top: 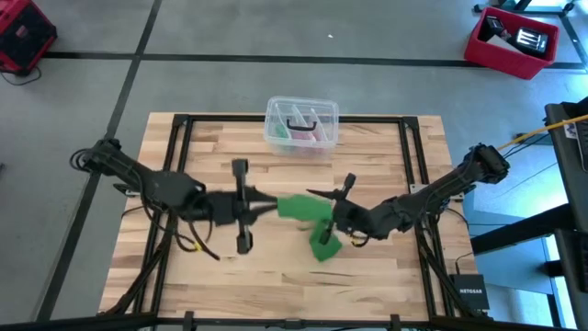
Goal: Roll bandage
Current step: Roll the green bandage
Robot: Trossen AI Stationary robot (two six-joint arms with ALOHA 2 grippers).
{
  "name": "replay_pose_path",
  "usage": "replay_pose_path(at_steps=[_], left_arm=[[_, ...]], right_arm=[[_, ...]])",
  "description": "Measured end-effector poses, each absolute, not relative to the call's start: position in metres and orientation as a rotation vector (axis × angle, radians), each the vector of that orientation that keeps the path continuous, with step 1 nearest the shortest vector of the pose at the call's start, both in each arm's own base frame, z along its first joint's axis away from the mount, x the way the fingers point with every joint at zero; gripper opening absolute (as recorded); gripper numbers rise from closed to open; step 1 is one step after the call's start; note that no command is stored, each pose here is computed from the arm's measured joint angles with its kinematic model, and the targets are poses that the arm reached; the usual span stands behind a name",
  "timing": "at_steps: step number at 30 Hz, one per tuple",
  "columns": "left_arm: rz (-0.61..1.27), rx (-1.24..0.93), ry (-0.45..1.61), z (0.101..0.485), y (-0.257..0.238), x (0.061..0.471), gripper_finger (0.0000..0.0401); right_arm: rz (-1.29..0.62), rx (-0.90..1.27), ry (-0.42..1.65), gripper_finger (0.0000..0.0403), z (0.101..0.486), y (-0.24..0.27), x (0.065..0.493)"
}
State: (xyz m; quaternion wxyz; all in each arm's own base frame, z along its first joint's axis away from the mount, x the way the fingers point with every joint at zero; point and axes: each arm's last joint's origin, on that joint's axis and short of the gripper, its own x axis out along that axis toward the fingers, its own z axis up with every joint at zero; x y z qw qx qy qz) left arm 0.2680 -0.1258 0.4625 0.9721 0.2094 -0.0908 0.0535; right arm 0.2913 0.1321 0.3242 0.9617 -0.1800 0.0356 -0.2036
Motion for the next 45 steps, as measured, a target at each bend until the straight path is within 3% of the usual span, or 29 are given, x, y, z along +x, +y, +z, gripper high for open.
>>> replay_pose_path(at_steps=[6,10,15,24,28,32,38,41,45], left_arm=[[0.159,0.352,-0.285,0.485,-0.109,0.247,0.0002],[0.176,0.321,-0.32,0.496,-0.1,0.234,0.0002],[0.182,0.328,-0.306,0.495,-0.097,0.233,0.0002],[0.208,0.311,-0.406,0.505,-0.096,0.229,0.0002],[0.211,0.335,-0.493,0.512,-0.095,0.225,0.0002],[0.225,0.365,-0.51,0.514,-0.092,0.225,0.0002],[0.226,0.36,-0.488,0.512,-0.085,0.23,0.0002],[0.228,0.364,-0.464,0.51,-0.083,0.232,0.0002],[0.214,0.356,-0.444,0.507,-0.078,0.236,0.0002]], right_arm=[[-0.413,-0.354,0.036,0.0179,0.38,0.139,0.285],[-0.379,-0.326,0.092,0.0212,0.408,0.141,0.277],[-0.215,-0.197,0.19,0.0227,0.417,0.142,0.271],[-0.15,-0.094,0.308,0.0227,0.448,0.146,0.237],[-0.156,-0.11,0.44,0.0227,0.432,0.149,0.226],[-0.206,-0.135,0.538,0.0227,0.39,0.154,0.228],[-0.339,-0.217,0.508,0.0227,0.331,0.159,0.237],[-0.334,-0.23,0.496,0.0227,0.335,0.159,0.236],[-0.304,-0.22,0.423,0.0227,0.372,0.158,0.226]])
